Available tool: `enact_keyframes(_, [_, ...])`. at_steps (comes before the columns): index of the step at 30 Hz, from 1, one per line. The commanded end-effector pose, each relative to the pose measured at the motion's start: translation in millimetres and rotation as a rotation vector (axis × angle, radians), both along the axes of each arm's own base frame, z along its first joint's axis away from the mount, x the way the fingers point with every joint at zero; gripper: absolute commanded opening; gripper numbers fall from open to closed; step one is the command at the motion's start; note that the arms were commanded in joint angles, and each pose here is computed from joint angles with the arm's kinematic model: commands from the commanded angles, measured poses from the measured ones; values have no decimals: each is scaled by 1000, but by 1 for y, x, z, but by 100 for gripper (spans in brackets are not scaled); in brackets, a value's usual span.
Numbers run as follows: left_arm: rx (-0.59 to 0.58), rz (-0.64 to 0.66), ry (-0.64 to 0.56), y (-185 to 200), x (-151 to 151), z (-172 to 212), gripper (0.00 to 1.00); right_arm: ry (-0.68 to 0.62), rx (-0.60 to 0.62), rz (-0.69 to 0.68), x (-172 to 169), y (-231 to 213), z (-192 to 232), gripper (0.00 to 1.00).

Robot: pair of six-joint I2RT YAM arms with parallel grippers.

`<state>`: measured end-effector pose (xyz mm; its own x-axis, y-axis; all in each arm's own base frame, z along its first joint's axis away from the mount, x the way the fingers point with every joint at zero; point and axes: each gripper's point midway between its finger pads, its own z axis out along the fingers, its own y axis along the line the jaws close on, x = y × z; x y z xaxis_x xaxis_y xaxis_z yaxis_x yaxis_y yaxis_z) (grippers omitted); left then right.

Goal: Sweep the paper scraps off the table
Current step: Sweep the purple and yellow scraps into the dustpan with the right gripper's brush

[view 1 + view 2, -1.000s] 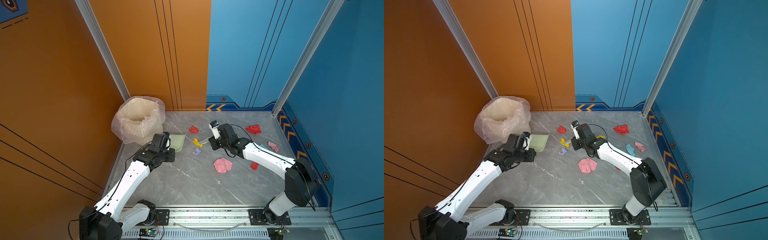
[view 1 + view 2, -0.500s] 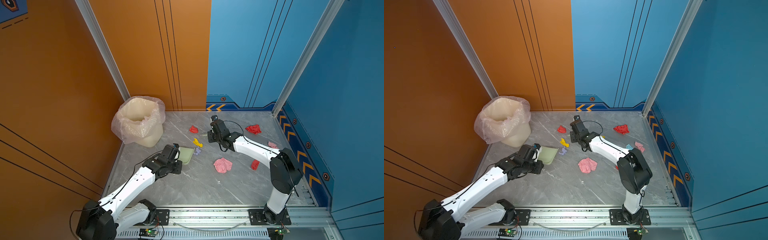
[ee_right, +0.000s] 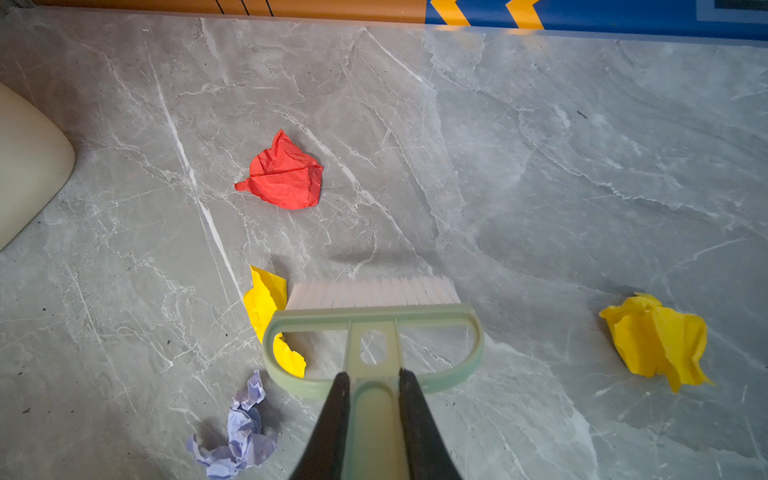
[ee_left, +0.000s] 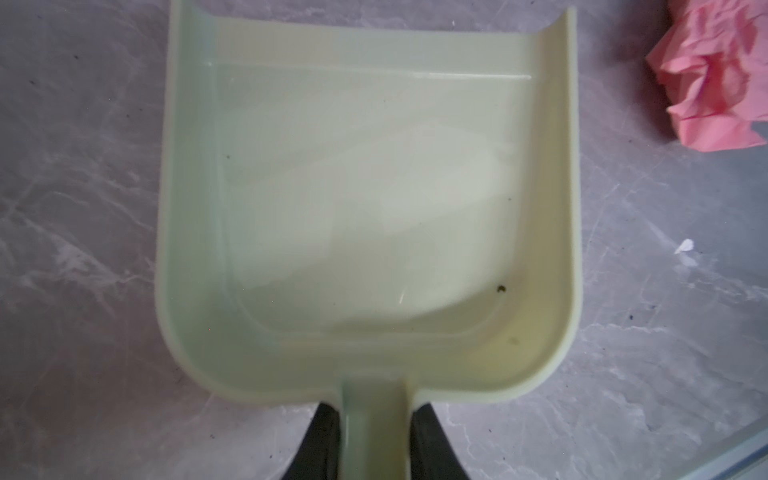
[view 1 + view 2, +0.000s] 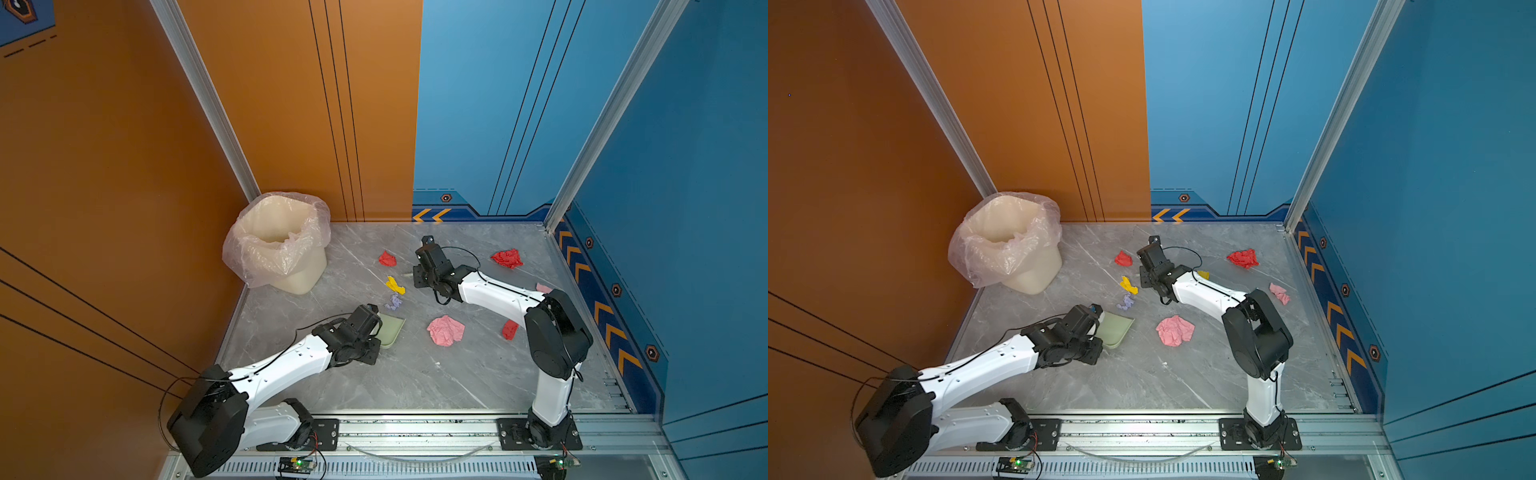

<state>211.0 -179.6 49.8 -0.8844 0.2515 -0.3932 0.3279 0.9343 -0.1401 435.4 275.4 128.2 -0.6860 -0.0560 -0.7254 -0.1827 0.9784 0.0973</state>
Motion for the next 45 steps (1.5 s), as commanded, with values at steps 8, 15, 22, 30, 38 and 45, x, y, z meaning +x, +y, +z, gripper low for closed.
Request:
enact_keyframes(8, [64, 16, 10, -9, 14, -14, 0, -6, -46, 27, 10, 8, -4, 0])
enact_keyframes(15, [96, 23, 28, -11, 20, -23, 0, 35, -81, 67, -2, 13, -22, 0])
enact_keyframes(22, [102, 29, 51, -15, 23, -29, 0, 78, -139, 149, -38, 21, -37, 0])
enact_keyframes(30, [105, 47, 52, -12, 25, -30, 0, 105, -206, 261, -89, 22, -44, 0])
enact_keyframes(38, [106, 66, 57, -5, 23, -32, 0, 117, -176, 367, -118, 27, -33, 0])
enact_keyframes(45, [99, 78, 51, 0, 22, -29, 0, 46, -101, 358, -98, 20, 3, 0])
